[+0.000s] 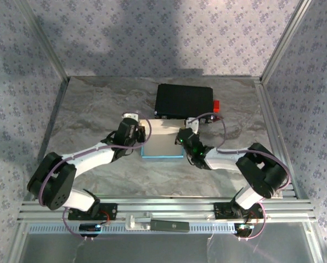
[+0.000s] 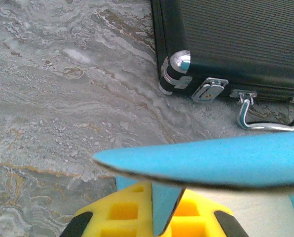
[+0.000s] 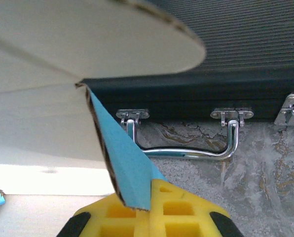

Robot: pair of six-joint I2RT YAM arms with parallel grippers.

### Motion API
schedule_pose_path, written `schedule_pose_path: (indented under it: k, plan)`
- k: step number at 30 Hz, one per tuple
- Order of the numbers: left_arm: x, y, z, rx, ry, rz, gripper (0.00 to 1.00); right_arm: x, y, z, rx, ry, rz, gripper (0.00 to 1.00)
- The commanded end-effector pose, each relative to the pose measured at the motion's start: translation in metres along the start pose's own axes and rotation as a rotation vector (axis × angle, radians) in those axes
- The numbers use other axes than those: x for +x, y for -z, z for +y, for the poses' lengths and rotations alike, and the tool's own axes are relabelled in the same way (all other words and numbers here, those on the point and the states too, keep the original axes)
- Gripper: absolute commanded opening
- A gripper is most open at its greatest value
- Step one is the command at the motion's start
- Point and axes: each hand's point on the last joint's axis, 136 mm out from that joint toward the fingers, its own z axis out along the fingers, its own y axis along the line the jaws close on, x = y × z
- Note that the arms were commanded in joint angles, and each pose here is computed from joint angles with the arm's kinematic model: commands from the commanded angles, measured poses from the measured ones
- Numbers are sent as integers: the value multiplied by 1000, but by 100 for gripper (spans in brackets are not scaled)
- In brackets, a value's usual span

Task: Fold the paper box

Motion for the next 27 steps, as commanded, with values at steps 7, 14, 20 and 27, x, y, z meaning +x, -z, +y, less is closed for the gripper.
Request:
schedule_pose_path:
  k: [7, 14, 20, 27]
  plan:
    - [14, 19, -47, 204, -20, -114, 0, 23, 17, 27, -117, 106, -93, 0]
    - [40, 24, -43, 190, -28, -109, 0, 36, 20, 14, -74, 128, -78, 0]
    - [60, 22, -41, 171, -24, -79, 0, 49, 20, 6, -53, 144, -35, 0]
    - [75, 17, -38, 167, 42, -69, 0, 61, 20, -6, -21, 145, -7, 0]
